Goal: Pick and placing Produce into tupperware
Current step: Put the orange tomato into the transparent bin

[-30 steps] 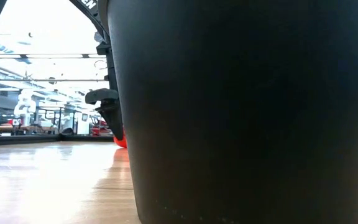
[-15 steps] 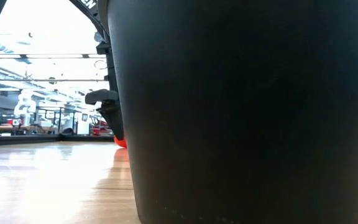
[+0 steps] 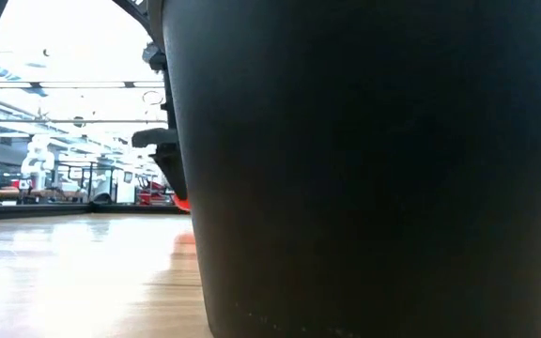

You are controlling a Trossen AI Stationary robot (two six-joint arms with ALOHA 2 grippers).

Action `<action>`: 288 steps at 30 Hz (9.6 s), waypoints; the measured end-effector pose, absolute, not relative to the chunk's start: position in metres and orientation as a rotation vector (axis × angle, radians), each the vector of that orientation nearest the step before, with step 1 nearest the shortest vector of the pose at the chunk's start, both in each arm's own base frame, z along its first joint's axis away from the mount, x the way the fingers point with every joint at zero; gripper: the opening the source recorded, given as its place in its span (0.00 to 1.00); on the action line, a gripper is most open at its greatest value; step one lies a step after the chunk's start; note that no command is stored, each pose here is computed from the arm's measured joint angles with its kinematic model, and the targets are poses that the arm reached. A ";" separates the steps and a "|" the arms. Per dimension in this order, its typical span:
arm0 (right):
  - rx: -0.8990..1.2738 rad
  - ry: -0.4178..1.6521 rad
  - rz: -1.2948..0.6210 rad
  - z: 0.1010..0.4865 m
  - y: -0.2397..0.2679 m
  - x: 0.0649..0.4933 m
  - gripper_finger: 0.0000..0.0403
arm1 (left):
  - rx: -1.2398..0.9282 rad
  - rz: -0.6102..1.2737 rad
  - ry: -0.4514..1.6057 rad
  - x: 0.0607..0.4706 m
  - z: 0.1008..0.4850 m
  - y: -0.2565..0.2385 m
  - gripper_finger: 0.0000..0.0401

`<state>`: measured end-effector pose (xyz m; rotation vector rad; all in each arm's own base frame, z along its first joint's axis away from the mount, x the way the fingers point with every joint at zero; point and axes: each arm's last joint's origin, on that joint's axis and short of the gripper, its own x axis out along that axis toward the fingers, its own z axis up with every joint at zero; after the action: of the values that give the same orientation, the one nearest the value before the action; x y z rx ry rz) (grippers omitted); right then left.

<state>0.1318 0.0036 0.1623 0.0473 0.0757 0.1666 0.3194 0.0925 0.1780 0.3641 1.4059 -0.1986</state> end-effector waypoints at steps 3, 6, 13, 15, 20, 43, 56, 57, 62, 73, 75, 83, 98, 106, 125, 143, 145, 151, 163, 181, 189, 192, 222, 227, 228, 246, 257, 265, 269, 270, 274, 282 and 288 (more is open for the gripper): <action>0.047 0.076 0.167 0.162 0.004 0.132 0.00 | 0.361 -0.198 1.399 0.324 0.189 0.094 0.65; 0.048 0.076 0.167 0.162 0.004 0.132 0.00 | 0.351 -0.210 1.383 0.328 0.202 0.094 0.65; 0.047 0.076 0.167 0.162 0.004 0.132 0.00 | 0.351 -0.215 1.348 0.337 0.235 0.097 0.65; 0.048 0.076 0.167 0.162 0.004 0.132 0.00 | 0.345 -0.220 1.328 0.338 0.244 0.099 0.65; 0.047 0.076 0.167 0.162 0.004 0.132 0.00 | 0.345 -0.228 1.290 0.342 0.265 0.102 0.66; 0.044 0.075 0.167 0.162 0.004 0.132 0.00 | 0.297 -0.037 1.053 0.272 0.381 0.114 0.66; 0.044 0.051 0.167 0.165 0.004 0.132 0.00 | 0.308 -0.033 0.851 0.242 0.418 0.098 0.66; 0.044 0.051 0.168 0.165 0.004 0.132 0.00 | 0.301 -0.039 0.841 0.241 0.419 0.097 0.66; 0.044 0.052 0.168 0.165 0.004 0.132 0.00 | 0.289 -0.090 0.768 0.228 0.430 0.089 0.66; 0.045 0.059 0.167 0.164 0.004 0.132 0.00 | 0.291 -0.003 0.630 0.172 0.463 0.066 0.66; 0.046 0.061 0.167 0.164 0.004 0.132 0.00 | 0.278 0.009 0.607 0.163 0.467 0.062 0.66; 0.046 0.061 0.167 0.164 0.004 0.132 0.00 | 0.225 0.023 0.599 0.133 0.472 0.049 0.66; 0.046 0.066 0.167 0.163 0.004 0.132 0.00 | 0.120 -0.004 0.578 0.092 0.441 0.030 0.66; 0.046 0.066 0.167 0.163 0.004 0.132 0.00 | 0.093 0.040 0.396 0.075 0.420 0.022 0.66; 0.046 0.066 0.167 0.163 0.004 0.132 0.00 | -0.001 0.150 0.149 0.085 0.349 0.029 0.66; 0.046 0.069 0.167 0.163 0.004 0.132 0.00 | 0.007 -0.110 0.006 0.125 0.272 0.016 0.66; 0.046 0.069 0.167 0.163 0.004 0.132 0.00 | 0.025 -0.134 0.002 0.125 0.273 0.013 0.66; 0.051 0.070 0.167 0.163 0.004 0.132 0.00 | 0.080 -0.127 -0.017 0.116 0.275 0.009 0.66; 0.051 0.070 0.167 0.163 0.004 0.132 0.00 | 0.105 -0.031 0.007 0.091 0.271 0.008 0.66; 0.051 0.077 0.167 0.162 0.004 0.132 0.00 | 0.115 0.017 0.061 0.092 0.258 0.010 0.66; 0.051 0.077 0.167 0.162 0.004 0.132 0.00 | 0.118 0.019 -0.005 0.094 0.240 0.010 0.66; 0.051 0.077 0.167 0.162 0.004 0.132 0.00 | 0.090 0.019 -0.017 0.097 0.230 0.010 0.66; 0.048 0.077 0.167 0.162 0.004 0.132 0.00 | 0.054 0.009 -0.079 0.104 0.205 0.011 0.66; 0.048 0.077 0.167 0.162 0.004 0.132 0.00 | 0.040 0.008 -0.079 0.104 0.205 0.011 0.66; 0.048 0.077 0.167 0.162 0.004 0.132 0.00 | 0.031 0.016 -0.079 0.104 0.205 0.011 0.66; 0.047 0.076 0.167 0.162 0.004 0.132 0.00 | 0.027 0.020 -0.164 0.115 0.214 0.013 0.66; 0.047 0.076 0.167 0.162 0.004 0.132 0.00 | 0.037 -0.006 -0.126 0.133 0.234 0.015 0.66; 0.047 0.076 0.167 0.162 0.004 0.132 0.00 | 0.061 -0.008 -0.016 0.157 0.247 0.018 0.66; 0.047 0.076 0.167 0.162 0.004 0.132 0.00 | 0.079 -0.011 0.036 0.171 0.248 0.020 0.66; 0.047 0.076 0.167 0.162 0.004 0.132 0.00 | 0.082 -0.013 0.046 0.174 0.248 0.020 0.66; 0.047 0.076 0.167 0.162 0.004 0.132 0.00 | 0.088 -0.027 0.077 0.185 0.250 0.022 0.66; 0.044 0.075 0.167 0.162 0.004 0.132 0.00 | 0.068 -0.062 0.136 0.210 0.251 0.024 0.66; 0.044 0.075 0.167 0.162 0.004 0.132 0.00 | 0.059 -0.127 0.169 0.232 0.254 0.026 0.66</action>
<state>0.1318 0.0036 0.1623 0.0437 0.0755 0.1670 0.2320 0.0257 0.2541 0.0589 0.1686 -0.1271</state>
